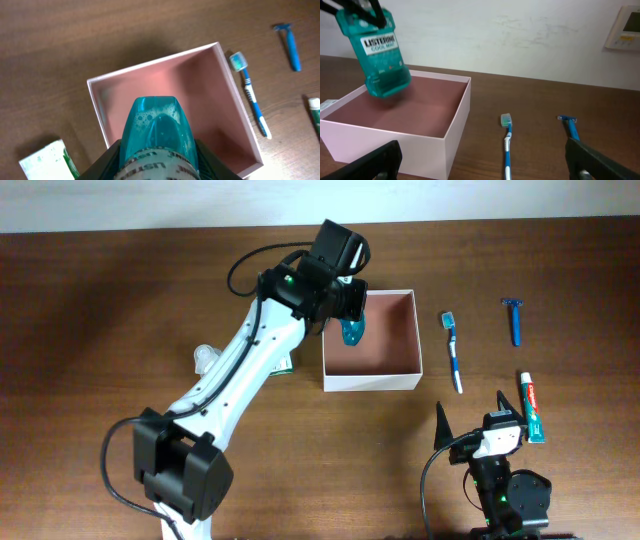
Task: Pack container
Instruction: 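Lift the Listerine bottle and carry it into the pink box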
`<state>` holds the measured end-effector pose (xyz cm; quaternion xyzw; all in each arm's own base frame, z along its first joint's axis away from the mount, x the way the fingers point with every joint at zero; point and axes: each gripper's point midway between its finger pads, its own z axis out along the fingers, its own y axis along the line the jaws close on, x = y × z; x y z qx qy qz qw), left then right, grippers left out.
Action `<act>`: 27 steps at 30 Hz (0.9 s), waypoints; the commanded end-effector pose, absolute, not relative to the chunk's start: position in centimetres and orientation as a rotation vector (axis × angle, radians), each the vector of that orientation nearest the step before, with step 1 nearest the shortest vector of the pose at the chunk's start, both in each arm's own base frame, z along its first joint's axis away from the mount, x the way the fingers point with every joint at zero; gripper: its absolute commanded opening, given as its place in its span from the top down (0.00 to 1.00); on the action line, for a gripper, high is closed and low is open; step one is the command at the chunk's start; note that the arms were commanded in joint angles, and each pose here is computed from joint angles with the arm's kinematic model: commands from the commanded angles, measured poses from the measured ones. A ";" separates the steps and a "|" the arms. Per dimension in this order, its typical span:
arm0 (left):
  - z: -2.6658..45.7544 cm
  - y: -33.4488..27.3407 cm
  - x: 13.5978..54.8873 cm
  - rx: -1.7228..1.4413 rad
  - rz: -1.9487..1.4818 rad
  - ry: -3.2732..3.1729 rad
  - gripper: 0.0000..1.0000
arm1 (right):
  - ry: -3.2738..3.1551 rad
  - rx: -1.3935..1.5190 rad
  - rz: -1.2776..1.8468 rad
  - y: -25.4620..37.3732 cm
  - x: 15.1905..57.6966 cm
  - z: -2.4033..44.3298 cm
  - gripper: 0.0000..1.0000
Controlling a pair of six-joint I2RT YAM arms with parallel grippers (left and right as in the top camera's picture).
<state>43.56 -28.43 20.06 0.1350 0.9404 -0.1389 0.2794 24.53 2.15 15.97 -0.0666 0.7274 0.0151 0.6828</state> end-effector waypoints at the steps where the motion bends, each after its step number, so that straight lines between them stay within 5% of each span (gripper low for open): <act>1: 19.9 -27.4 44.5 0.242 -0.301 2.522 0.99 | 1.635 -0.135 0.026 1.9 24.5 15.8 0.02; 27: 14.5 -25.9 48.1 0.159 -0.078 2.518 0.94 | 1.635 -0.135 0.026 1.9 24.5 15.8 0.02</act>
